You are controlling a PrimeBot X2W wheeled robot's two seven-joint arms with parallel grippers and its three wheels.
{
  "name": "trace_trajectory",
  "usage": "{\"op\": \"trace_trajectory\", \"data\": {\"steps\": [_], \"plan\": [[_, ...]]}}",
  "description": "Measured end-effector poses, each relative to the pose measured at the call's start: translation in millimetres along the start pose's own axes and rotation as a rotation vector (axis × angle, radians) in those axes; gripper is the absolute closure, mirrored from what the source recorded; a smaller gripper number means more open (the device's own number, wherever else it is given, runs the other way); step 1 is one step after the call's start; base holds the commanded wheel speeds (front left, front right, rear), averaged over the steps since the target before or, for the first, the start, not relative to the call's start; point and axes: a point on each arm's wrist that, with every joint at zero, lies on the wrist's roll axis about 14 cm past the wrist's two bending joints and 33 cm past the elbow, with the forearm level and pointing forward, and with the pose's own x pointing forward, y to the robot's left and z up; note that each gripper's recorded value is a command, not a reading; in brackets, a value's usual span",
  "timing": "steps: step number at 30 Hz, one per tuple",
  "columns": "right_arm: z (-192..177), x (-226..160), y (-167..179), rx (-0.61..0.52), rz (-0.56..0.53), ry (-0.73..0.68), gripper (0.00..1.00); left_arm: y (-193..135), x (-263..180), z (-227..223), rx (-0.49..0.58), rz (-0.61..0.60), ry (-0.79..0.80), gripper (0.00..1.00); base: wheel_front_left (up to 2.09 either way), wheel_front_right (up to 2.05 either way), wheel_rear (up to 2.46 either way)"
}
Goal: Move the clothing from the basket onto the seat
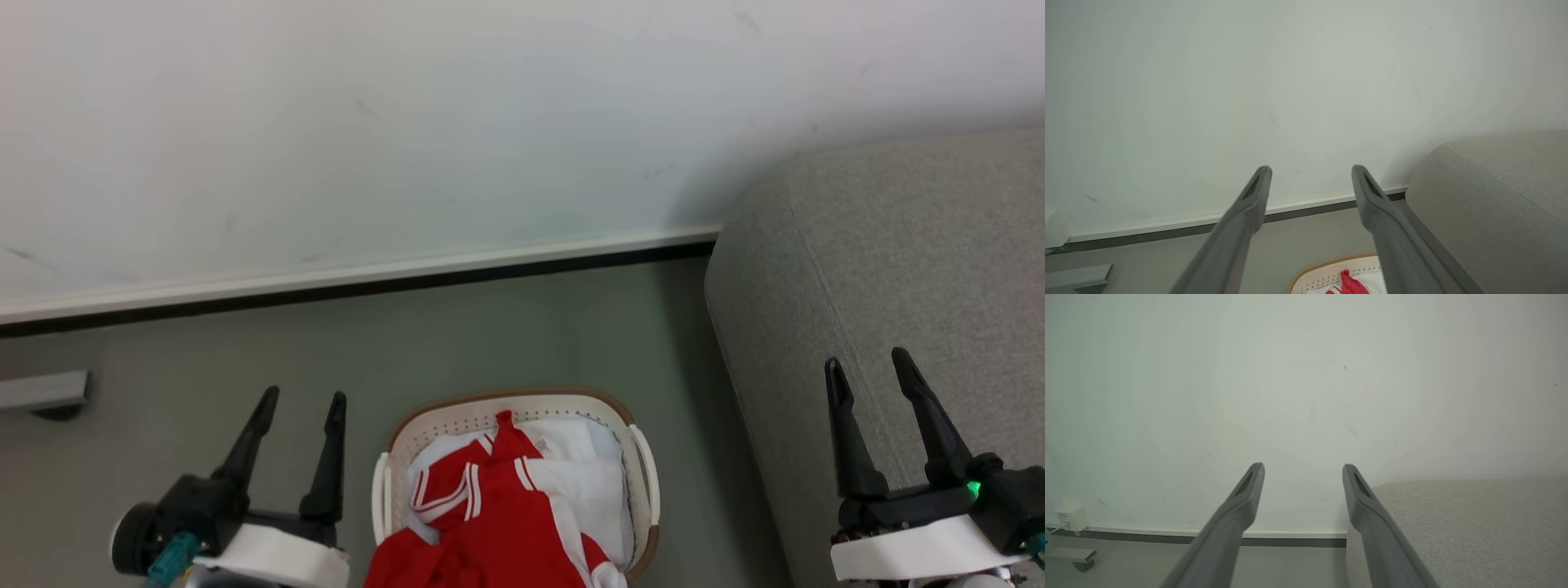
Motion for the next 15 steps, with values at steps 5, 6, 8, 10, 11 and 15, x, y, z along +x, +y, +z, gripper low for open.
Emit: {"op": "trace_trajectory", "data": {"steps": [5,6,8,10,11,15], "plan": [[-7,17,-11,-0.013,-0.032,0.007,0.00,-11,32,-31,-0.019,-0.072,0.060,0.00,0.00,0.00,0.00],[-10,21,-13,-0.017,-0.038,0.013,0.00,-14,37,-40,-0.022,-0.087,0.080,0.00,0.00,0.00,0.00],[-17,25,-20,-0.025,-0.059,0.028,0.00,-19,46,-59,-0.031,-0.115,0.122,0.00,0.00,0.00,0.00],[-22,30,-27,-0.036,-0.078,0.037,0.00,-24,54,-78,-0.036,-0.143,0.164,0.00,0.00,0.00,0.00],[-25,32,-31,-0.041,-0.087,0.043,0.00,-27,57,-90,-0.037,-0.156,0.191,0.00,0.00,0.00,0.00],[-36,40,-44,-0.068,-0.117,0.065,0.00,-39,64,-138,-0.034,-0.222,0.318,0.00,0.00,0.00,0.00]]}}
